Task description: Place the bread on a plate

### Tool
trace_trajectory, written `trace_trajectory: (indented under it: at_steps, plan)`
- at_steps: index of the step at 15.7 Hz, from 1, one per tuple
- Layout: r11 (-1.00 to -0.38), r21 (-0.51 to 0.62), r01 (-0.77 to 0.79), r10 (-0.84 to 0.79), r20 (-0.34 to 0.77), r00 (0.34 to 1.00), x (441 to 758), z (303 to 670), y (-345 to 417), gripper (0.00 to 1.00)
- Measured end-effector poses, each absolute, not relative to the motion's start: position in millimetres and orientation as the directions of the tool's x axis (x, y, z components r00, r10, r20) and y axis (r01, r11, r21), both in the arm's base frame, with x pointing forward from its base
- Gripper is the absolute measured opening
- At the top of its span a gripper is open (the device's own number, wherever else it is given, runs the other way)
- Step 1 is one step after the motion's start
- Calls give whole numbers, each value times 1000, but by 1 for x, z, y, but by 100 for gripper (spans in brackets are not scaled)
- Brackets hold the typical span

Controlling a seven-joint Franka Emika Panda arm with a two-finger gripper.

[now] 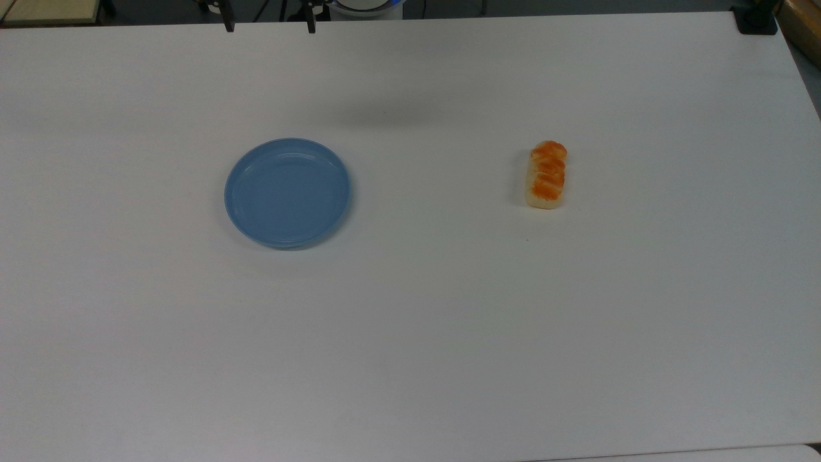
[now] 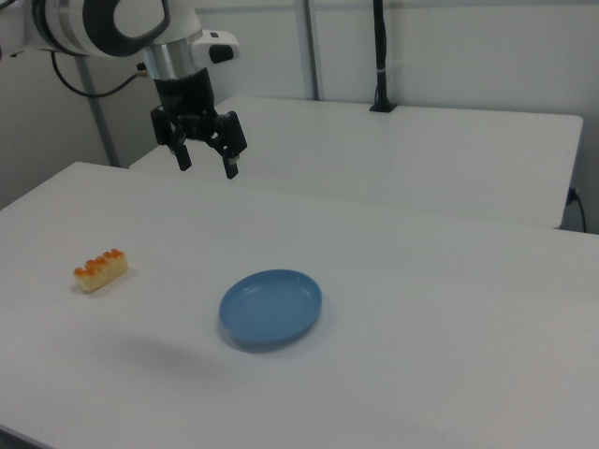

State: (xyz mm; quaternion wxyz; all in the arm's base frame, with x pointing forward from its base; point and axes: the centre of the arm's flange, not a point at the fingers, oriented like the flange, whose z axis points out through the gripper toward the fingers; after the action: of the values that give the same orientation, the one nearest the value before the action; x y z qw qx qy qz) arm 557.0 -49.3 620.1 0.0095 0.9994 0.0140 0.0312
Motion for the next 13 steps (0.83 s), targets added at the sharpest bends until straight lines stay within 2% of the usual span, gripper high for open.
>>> trace_trajectory:
  at_steps: [13]
  plan:
    - [-998,17,54,54,36,998,558,607,-33,100]
